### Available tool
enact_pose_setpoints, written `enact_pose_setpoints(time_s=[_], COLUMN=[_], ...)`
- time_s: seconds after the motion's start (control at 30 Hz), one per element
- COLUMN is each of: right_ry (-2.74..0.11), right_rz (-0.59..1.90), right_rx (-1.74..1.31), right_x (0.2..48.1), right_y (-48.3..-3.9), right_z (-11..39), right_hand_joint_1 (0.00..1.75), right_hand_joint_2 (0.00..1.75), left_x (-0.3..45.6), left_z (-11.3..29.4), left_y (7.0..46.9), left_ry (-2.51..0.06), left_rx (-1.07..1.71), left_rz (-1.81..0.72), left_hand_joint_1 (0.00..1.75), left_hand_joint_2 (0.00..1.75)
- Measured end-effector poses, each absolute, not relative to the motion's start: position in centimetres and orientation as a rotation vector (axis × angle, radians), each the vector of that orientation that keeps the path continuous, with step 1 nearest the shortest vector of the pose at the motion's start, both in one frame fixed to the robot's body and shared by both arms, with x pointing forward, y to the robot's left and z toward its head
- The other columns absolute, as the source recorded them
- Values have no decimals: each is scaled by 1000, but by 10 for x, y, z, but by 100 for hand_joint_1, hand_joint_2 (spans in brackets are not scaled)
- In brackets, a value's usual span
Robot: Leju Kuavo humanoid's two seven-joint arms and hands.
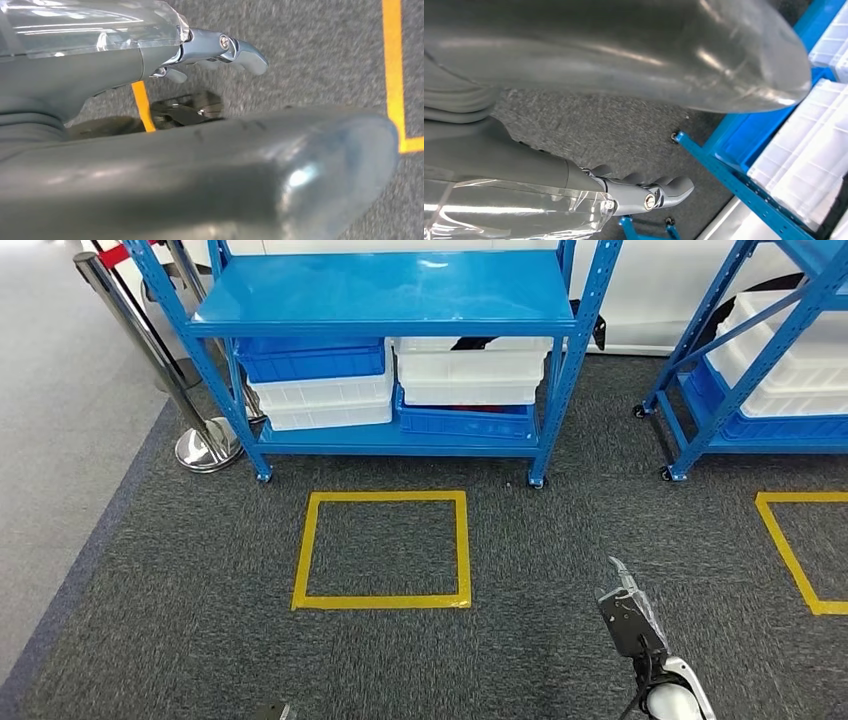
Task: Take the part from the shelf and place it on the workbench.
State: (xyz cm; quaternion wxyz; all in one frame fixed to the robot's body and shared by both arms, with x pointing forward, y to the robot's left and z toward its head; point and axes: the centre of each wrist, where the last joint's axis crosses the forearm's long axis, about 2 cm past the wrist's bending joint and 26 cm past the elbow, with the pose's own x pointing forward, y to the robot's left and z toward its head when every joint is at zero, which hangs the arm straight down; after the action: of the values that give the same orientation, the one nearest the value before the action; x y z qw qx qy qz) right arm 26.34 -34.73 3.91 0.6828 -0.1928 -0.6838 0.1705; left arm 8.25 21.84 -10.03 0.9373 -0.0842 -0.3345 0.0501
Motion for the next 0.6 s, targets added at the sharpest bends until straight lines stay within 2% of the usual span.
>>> enact_pose_setpoints(time_s=[0.6], right_ry=[-1526], right_rz=[397], right_rx=[-433], right_x=[266], right_y=[-347], right_z=[40], right_hand_joint_1=[0], right_hand_joint_2=[0], left_x=[85], left_z=[-99], left_y=[215], left_ry=[-676], left_rx=[-180], left_rz=[114], left_hand_joint_1=[0], left_hand_joint_2=[0])
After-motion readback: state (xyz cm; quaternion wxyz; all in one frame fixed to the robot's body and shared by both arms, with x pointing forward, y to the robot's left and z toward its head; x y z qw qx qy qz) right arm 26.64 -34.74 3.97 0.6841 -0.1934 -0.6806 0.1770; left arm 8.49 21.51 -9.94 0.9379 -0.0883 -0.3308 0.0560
